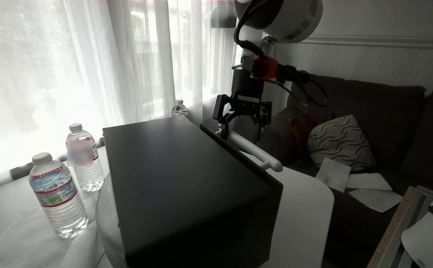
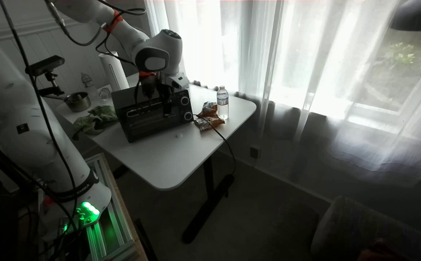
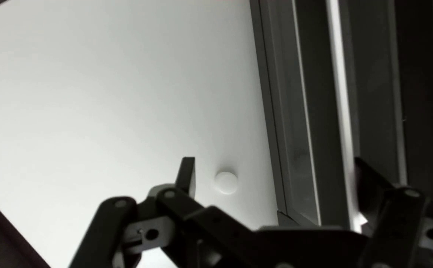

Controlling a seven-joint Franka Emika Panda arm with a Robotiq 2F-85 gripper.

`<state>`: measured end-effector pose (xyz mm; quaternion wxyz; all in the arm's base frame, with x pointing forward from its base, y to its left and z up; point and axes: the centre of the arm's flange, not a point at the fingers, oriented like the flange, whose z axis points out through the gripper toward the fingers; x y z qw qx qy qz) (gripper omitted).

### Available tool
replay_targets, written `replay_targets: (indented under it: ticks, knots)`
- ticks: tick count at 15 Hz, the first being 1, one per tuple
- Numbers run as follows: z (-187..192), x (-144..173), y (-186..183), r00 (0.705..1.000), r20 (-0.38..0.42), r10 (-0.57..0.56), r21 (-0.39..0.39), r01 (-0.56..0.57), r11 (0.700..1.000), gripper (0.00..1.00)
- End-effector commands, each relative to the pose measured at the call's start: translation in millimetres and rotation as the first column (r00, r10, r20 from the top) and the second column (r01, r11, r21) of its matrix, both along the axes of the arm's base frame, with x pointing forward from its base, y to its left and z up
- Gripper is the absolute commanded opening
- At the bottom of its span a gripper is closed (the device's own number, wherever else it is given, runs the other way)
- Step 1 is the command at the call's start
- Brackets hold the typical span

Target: Pull down the mini oven door

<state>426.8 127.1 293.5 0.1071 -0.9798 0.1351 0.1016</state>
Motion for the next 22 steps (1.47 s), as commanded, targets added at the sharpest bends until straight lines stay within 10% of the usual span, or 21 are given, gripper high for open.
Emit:
replay_targets:
  ticks: [1,22]
  knots:
    - [-12,-13,-22,1.0,-0.009,-0.03,0.025,0.03,0.999,1.0]
    - [-97,-54,-162,0.99,0.03,-0.137,0.289,0.123,0.949,1.0]
